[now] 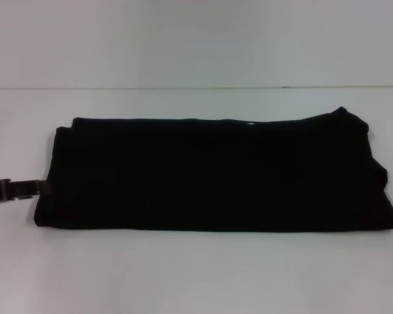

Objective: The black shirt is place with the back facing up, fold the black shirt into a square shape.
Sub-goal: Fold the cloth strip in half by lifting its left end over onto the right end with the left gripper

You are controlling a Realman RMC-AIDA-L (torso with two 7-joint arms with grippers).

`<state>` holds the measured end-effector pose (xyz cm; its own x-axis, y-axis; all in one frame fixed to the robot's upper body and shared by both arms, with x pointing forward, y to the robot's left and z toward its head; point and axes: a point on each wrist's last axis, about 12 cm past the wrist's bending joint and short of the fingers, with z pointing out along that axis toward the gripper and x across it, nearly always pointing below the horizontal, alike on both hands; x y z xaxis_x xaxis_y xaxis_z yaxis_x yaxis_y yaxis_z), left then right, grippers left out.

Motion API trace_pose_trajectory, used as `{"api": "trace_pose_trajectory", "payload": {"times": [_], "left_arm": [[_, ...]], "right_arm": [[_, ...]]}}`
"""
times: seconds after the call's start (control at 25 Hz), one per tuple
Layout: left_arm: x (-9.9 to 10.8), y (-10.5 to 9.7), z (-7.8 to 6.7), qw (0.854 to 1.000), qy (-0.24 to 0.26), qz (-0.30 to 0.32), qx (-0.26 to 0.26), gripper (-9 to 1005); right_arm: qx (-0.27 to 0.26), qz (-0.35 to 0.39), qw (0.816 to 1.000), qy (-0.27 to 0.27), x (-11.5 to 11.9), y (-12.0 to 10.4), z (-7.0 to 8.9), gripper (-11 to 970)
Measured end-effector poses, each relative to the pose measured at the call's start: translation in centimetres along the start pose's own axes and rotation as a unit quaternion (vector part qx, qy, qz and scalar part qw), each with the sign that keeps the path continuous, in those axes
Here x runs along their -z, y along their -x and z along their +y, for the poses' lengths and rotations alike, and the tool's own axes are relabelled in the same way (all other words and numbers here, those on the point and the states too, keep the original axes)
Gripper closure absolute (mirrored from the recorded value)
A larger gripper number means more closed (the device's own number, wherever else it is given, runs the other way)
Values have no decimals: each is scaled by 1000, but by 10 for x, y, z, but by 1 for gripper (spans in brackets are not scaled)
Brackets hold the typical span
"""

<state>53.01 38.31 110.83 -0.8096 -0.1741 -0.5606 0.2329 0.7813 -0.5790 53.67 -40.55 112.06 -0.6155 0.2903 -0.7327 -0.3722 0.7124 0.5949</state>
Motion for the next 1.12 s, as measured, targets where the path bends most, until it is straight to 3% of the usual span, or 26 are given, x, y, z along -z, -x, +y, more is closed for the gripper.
{"api": "trace_pose_trajectory", "payload": {"times": [0.28, 0.48, 0.8, 1.12], "left_arm": [[-13, 3, -13, 995, -56, 70, 54, 230], [-25, 0, -20, 987, -74, 114, 81, 175], [-28, -4, -18, 981, -56, 134, 130, 111], [-34, -6, -9, 973, -6, 147, 180, 115]], "right_arm": [[81, 36, 994, 58, -50, 21, 27, 282], [153, 70, 982, 81, -73, 27, 41, 83], [211, 110, 965, 112, -82, 36, 54, 36], [224, 102, 963, 114, -83, 41, 56, 40]]}}
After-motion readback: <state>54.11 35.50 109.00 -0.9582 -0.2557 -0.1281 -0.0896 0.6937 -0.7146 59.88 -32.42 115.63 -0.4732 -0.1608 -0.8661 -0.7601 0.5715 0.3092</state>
